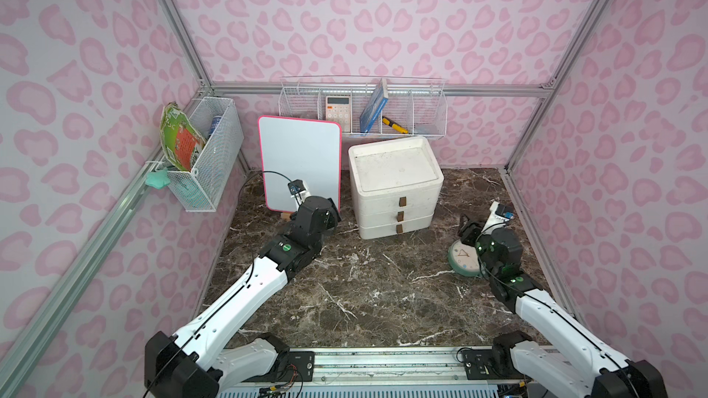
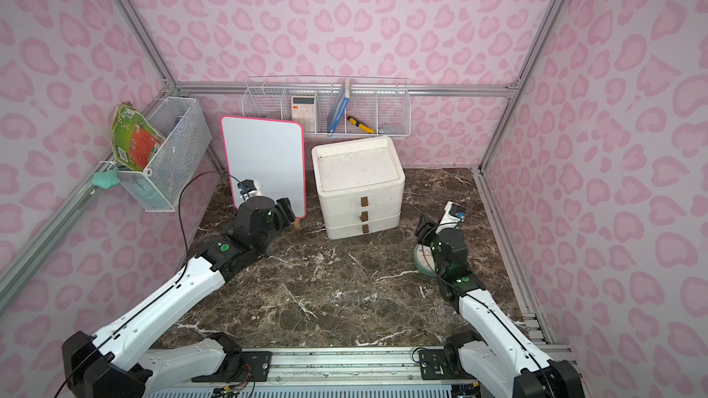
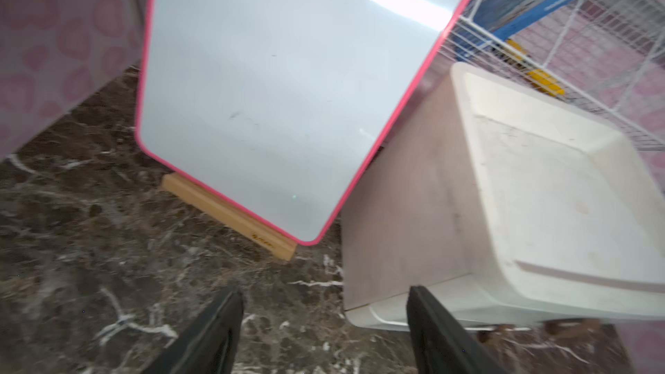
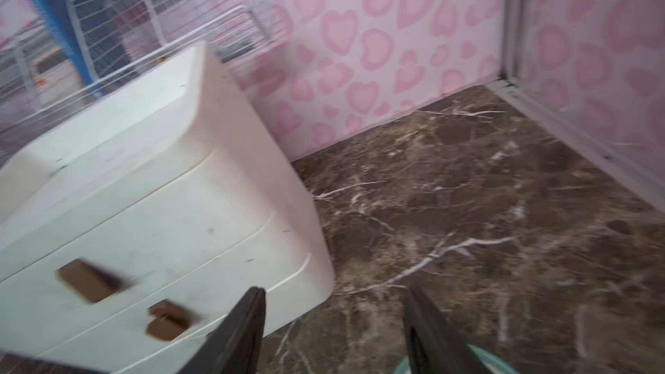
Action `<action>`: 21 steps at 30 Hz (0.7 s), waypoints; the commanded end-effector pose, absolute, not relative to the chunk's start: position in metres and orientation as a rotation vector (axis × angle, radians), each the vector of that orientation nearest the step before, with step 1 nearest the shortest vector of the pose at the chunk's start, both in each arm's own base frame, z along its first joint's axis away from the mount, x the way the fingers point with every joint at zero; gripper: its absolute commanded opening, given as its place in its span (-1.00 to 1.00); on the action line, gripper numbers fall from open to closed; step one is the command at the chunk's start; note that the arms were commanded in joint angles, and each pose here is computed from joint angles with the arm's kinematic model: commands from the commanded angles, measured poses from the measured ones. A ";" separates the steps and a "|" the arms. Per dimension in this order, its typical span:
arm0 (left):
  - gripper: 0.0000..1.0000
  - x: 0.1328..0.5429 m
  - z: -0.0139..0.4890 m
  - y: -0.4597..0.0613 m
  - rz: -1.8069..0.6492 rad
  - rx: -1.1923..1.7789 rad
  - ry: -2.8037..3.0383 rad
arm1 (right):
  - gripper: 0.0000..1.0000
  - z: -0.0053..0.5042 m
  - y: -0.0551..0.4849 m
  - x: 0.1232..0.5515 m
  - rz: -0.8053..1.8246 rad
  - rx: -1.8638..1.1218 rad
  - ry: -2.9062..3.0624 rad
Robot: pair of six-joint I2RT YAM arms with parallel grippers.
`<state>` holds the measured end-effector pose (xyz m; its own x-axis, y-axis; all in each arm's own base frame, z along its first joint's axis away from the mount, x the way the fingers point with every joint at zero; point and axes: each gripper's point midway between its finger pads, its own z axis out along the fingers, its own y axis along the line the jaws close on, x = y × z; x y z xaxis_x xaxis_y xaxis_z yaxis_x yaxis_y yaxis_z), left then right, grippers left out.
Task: Put the paint cans in the drawer according to color
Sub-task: Reset both arms
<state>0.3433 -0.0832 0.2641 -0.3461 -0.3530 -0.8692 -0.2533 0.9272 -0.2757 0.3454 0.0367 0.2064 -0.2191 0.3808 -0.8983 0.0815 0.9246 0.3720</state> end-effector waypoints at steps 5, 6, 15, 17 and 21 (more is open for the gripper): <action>0.96 0.330 0.217 0.022 0.311 -0.475 1.940 | 0.30 0.158 -0.044 0.366 -0.032 0.269 1.893; 0.96 0.328 0.210 0.030 0.309 -0.498 1.952 | 0.32 0.156 -0.043 0.368 -0.054 0.216 1.865; 0.97 0.332 0.175 0.064 0.307 -0.524 1.933 | 0.36 0.152 -0.004 0.354 -0.029 -0.044 1.598; 0.96 0.339 0.167 0.063 0.309 -0.486 1.933 | 0.36 0.137 0.005 0.355 -0.041 -0.091 1.605; 0.97 0.356 0.149 0.045 0.246 -0.329 1.906 | 0.41 0.136 -0.004 0.362 -0.075 -0.026 1.631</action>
